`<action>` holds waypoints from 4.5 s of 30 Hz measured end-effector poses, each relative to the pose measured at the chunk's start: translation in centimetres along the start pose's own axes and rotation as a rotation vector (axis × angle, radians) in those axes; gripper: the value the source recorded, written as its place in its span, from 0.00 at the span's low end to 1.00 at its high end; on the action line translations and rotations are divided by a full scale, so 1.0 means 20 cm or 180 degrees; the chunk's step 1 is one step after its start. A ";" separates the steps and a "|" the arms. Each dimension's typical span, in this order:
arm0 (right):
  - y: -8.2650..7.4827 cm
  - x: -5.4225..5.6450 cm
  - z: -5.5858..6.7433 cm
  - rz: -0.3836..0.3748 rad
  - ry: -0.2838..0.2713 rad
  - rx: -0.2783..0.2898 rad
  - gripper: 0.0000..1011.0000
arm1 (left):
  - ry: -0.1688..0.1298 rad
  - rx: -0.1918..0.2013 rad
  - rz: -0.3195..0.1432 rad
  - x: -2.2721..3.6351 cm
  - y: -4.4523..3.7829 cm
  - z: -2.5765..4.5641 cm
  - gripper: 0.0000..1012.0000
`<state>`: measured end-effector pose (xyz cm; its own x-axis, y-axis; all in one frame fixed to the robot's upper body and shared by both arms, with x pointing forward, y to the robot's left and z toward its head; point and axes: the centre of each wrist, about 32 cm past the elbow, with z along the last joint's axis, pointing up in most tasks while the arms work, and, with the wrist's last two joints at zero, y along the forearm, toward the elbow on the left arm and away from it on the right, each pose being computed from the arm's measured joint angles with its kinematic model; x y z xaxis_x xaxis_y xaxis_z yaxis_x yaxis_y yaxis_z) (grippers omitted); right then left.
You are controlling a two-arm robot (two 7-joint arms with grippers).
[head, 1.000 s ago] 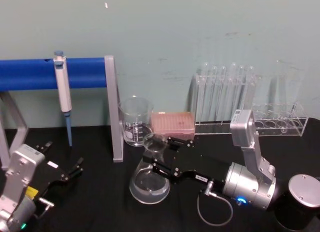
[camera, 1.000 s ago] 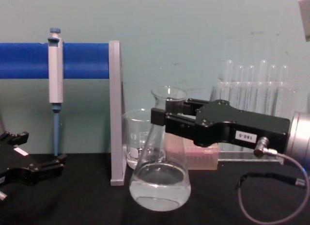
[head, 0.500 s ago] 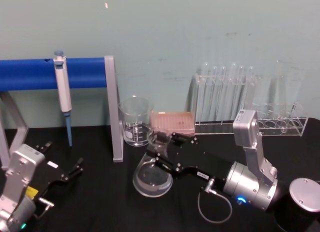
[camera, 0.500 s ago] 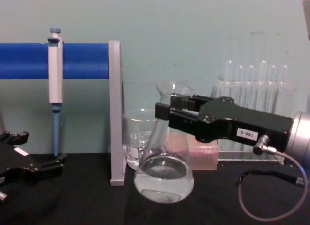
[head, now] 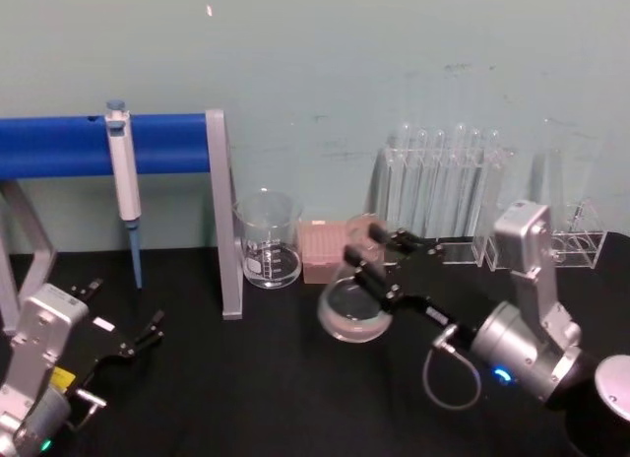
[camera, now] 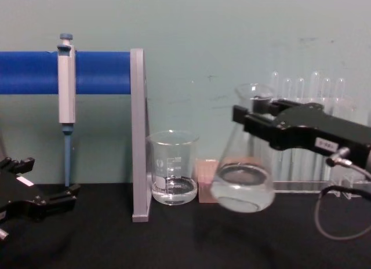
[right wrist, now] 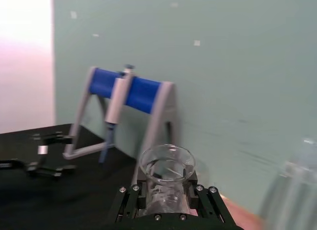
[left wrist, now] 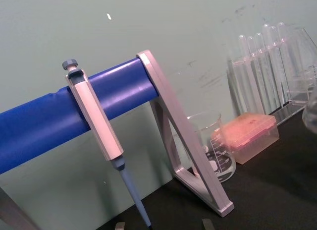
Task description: Grasp the erlenmeyer flask with one hand, shake it three times, then place it back.
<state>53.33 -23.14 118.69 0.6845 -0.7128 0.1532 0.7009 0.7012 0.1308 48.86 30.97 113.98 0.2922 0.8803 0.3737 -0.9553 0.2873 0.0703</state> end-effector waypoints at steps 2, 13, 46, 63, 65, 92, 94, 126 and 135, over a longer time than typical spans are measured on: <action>-0.01 0.01 0.00 -0.0092 -0.0001 -0.0010 0.44 | 0.0000 0.0000 0.0000 0.000 0.000 0.000 0.99; -0.13 0.10 0.03 -0.0652 -0.0013 -0.0076 0.44 | 0.0000 0.0000 0.0000 0.000 0.000 0.000 0.99; -0.05 0.03 0.03 -0.0007 0.0084 -0.0033 0.44 | 0.0000 0.0000 0.0000 0.000 0.000 0.000 0.99; 0.05 -0.07 0.02 0.0972 0.0161 0.0041 0.44 | 0.0000 0.0000 0.0000 0.000 0.000 0.000 0.99; 0.05 -0.08 0.02 0.1027 0.0167 0.0044 0.44 | 0.0000 0.0000 0.0000 0.000 0.000 0.000 0.99; 0.02 -0.01 0.02 0.0499 0.0173 0.0051 0.44 | 0.0000 0.0000 0.0000 0.000 0.000 0.000 0.99; 0.00 0.01 0.02 0.0364 0.0159 0.0030 0.44 | 0.0000 0.0000 0.0000 0.000 0.000 0.000 0.99; -0.18 0.16 0.03 -0.0541 0.0054 -0.0128 0.44 | 0.0000 0.0000 0.0000 0.000 0.000 0.000 0.99; -0.14 0.12 0.03 -0.0328 0.0088 -0.0099 0.44 | 0.0000 0.0000 0.0000 0.000 0.000 0.000 0.99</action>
<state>52.97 -26.78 119.32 0.6134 -0.7816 0.1134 0.7734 0.6235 0.1140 48.86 30.97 113.98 0.2923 0.8803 0.3737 -0.9552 0.2874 0.0703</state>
